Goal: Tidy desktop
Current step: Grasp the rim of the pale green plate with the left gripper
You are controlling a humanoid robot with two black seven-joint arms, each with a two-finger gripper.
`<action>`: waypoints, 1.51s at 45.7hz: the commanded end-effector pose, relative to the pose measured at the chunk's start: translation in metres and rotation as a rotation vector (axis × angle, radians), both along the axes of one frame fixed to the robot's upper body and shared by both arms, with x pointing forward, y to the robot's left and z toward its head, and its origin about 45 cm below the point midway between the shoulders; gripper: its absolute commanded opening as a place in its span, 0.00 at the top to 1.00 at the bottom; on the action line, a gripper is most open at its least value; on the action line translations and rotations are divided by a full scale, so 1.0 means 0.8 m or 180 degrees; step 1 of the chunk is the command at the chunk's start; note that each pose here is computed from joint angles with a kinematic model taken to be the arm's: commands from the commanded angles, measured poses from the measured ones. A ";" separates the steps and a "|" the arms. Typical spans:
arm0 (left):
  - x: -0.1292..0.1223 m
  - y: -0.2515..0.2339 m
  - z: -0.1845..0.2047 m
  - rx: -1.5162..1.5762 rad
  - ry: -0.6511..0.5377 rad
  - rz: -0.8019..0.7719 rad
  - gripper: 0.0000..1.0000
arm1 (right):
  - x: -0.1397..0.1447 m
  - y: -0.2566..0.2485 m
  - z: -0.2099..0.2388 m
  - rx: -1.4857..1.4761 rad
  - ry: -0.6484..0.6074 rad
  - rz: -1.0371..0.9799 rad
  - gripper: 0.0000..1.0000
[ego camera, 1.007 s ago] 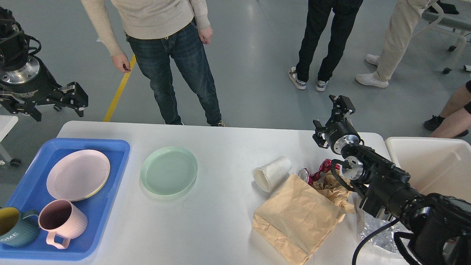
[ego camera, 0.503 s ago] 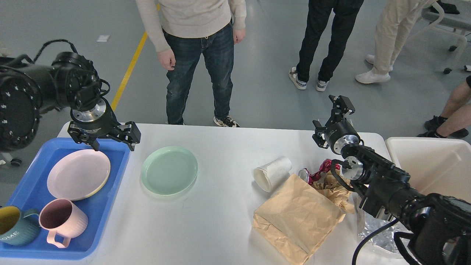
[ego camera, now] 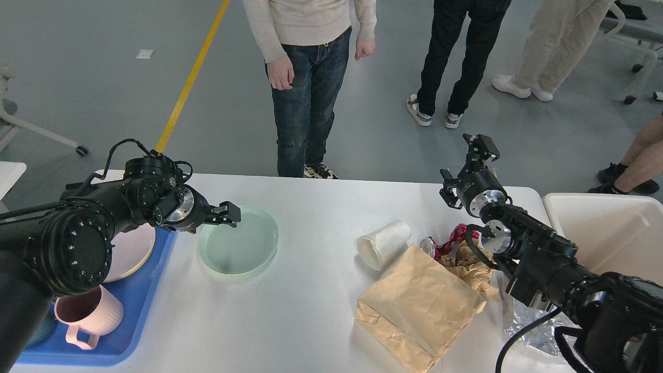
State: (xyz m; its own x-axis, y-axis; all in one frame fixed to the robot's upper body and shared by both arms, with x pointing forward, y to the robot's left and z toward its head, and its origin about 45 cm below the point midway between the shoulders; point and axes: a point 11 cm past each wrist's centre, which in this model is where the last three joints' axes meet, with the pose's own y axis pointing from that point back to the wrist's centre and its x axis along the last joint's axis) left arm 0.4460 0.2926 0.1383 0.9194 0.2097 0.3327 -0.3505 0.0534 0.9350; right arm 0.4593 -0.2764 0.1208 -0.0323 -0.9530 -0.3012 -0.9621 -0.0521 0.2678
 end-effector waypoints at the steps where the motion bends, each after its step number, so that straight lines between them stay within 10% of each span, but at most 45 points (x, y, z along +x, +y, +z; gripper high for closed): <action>1: -0.008 0.016 -0.008 0.0320 0.0128 0.0137 0.05 | 0.000 0.000 0.000 0.0000 0.0000 0.0000 0.00; 36: -0.036 0.029 -0.041 0.0290 0.0356 0.0716 0.06 | 0.000 0.000 0.000 0.0000 0.0000 0.0000 0.00; 69: -0.053 0.019 -0.062 0.0141 0.0538 0.0773 0.39 | 0.000 0.000 0.000 0.0000 0.0000 0.0000 0.00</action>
